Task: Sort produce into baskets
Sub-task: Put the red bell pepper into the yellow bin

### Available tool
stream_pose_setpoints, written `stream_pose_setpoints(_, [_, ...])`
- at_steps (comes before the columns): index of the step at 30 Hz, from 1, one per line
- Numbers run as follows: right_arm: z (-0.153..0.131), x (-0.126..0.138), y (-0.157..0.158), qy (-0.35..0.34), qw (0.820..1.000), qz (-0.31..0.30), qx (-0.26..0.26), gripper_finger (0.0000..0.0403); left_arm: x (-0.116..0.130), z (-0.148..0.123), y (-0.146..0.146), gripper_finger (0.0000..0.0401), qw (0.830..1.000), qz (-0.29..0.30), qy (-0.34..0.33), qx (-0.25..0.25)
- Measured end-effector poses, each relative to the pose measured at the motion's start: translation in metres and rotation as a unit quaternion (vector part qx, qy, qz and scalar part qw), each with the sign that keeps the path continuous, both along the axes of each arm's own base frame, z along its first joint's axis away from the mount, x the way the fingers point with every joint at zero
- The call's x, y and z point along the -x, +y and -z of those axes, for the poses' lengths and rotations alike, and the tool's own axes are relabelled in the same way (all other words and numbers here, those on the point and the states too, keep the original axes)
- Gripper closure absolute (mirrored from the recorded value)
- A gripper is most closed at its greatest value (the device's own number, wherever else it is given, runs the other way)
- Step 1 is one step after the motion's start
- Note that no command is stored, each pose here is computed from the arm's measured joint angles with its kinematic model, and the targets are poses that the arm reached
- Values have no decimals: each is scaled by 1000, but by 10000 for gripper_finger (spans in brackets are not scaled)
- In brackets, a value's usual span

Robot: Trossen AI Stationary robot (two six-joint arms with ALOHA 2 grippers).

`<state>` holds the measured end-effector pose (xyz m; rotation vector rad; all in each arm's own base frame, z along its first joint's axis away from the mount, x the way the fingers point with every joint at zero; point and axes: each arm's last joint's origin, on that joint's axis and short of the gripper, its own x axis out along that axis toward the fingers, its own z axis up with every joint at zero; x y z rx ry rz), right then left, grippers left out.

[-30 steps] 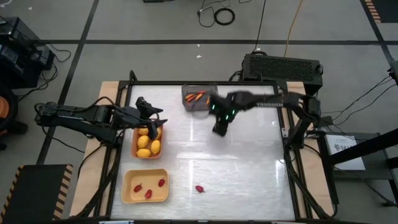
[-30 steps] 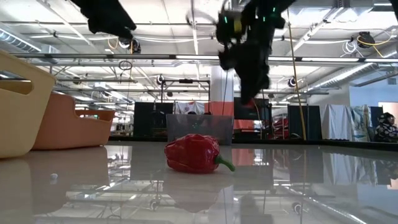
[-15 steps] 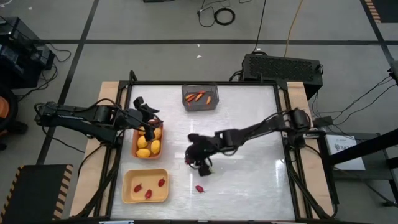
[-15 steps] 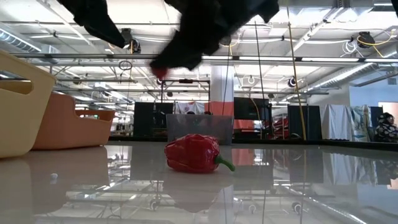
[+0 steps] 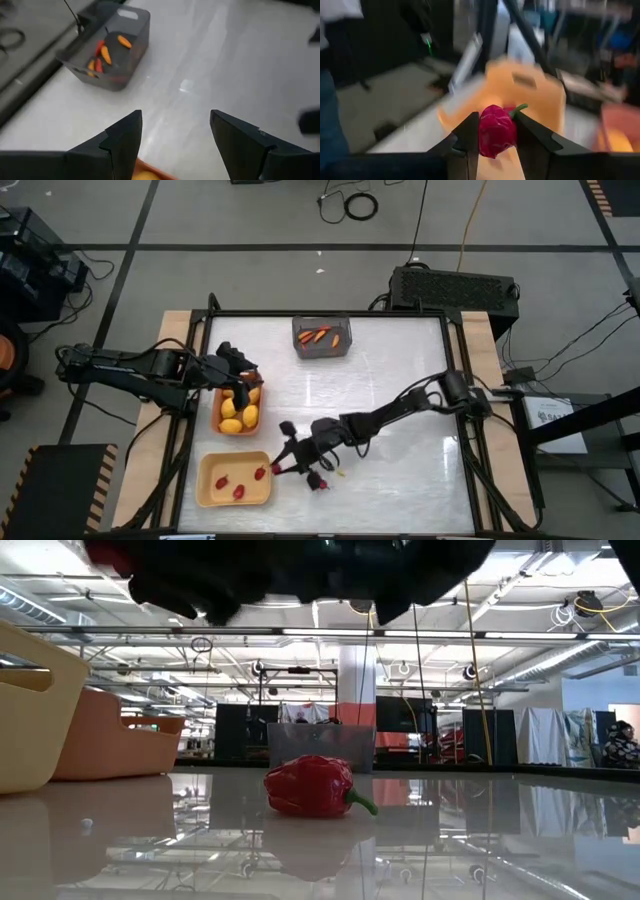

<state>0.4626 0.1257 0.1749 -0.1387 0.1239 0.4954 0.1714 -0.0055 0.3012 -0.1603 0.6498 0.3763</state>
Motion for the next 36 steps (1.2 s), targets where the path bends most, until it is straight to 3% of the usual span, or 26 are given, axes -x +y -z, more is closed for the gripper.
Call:
stream_pose_setpoints(4, [3,-18,17,-64,998,18,-15,300,0,0,-1,159,999,-9,-11,44])
stream_pose_setpoints(7, [10,-39,28,-66,997,23,-31,300,-1,0,-2,159,998,-10,-15,67])
stream_pose_setpoints(11, [10,-60,38,-21,997,24,-70,295,-1,0,-3,159,997,14,-8,70])
stream_pose_setpoints(15, [6,-69,19,47,992,53,-102,268,0,1,-4,159,998,37,0,59])
stream_pose_setpoints(19, [-1,-74,5,74,989,80,-96,222,2,3,-5,159,997,53,19,57])
stream_pose_setpoints(27, [-11,-76,7,130,982,92,-99,153,8,9,-5,159,994,69,70,38])
stream_pose_setpoints(30, [-24,-73,5,183,973,104,-98,145,8,9,-5,159,994,82,73,25])
stream_pose_setpoints(36, [-49,-59,5,344,924,124,-114,145,7,9,-5,159,992,102,75,4])
